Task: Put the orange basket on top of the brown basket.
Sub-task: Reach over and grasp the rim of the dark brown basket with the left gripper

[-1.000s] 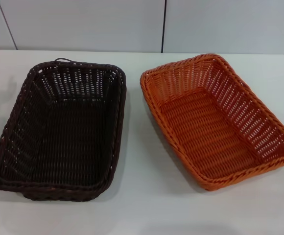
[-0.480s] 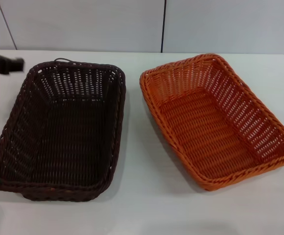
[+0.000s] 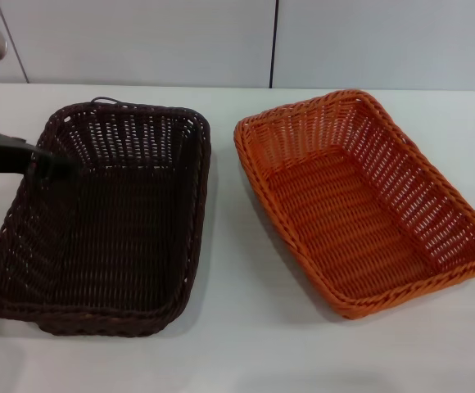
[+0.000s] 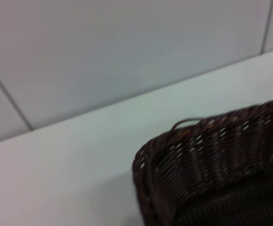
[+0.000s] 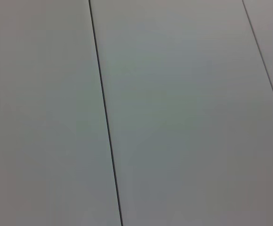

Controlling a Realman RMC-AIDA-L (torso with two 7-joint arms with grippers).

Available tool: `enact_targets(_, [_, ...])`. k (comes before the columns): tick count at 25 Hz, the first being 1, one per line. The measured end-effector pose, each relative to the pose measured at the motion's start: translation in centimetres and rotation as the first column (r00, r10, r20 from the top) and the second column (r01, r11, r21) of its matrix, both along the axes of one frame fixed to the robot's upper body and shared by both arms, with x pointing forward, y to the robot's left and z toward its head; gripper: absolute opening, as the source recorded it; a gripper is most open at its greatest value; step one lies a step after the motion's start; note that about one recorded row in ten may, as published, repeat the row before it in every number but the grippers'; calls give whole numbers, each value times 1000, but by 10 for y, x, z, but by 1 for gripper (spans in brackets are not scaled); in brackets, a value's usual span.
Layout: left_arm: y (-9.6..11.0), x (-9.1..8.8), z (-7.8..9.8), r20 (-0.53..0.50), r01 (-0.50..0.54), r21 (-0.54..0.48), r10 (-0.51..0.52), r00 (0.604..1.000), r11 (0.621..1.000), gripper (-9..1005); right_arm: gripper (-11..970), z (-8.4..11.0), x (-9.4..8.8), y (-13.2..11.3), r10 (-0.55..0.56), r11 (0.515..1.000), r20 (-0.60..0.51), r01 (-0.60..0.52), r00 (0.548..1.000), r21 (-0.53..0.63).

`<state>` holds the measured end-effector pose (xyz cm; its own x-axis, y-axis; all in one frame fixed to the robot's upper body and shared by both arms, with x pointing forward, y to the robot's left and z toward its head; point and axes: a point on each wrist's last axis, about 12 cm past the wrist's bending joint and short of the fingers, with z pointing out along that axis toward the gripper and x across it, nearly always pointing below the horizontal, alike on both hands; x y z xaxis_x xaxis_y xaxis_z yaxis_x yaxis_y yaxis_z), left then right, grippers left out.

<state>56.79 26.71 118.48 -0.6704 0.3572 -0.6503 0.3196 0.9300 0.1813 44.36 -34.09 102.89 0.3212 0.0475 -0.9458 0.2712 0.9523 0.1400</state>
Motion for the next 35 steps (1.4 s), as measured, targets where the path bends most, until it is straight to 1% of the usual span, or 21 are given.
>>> enact_targets(4, [5,5,-9,-2,-28,36,28,1000,999,719,759,0,-1,0,0,1000,-2,0,1000,-1])
enact_targets(8, [6,6,-12,-10,-32,37,32,999,999,711,759,-1,-2,0,0,1000,-3,0,1000,-1])
enact_targets(9, [6,8,-17,-27,-33,40,34,999,999,709,759,-1,-2,0,-1,1000,-4,1,1000,-1])
enact_targets(13, [6,10,-24,-53,-32,43,34,998,999,701,759,-1,-2,-1,-1,1000,-5,1,1000,-1])
enact_targets(17, [3,18,-35,-75,-25,45,29,997,999,693,759,-1,-3,-1,-1,1000,-8,1,1000,-2])
enact_targets(22, [1,21,-36,-79,-25,43,28,996,999,682,760,-2,-3,-1,0,1000,-14,0,1000,-2])
enact_targets(31, [-1,23,-32,-79,-9,51,13,997,999,664,760,-3,-3,-2,1,1000,-20,-1,1000,-7])
enact_targets(32, [-3,24,-30,-73,12,64,-7,997,998,662,760,-3,-2,-1,2,1000,-20,-3,1000,-7])
enact_targets(35, [-3,25,-30,-76,18,69,-13,997,997,568,760,-2,-2,-1,4,1000,-19,-4,1000,-7])
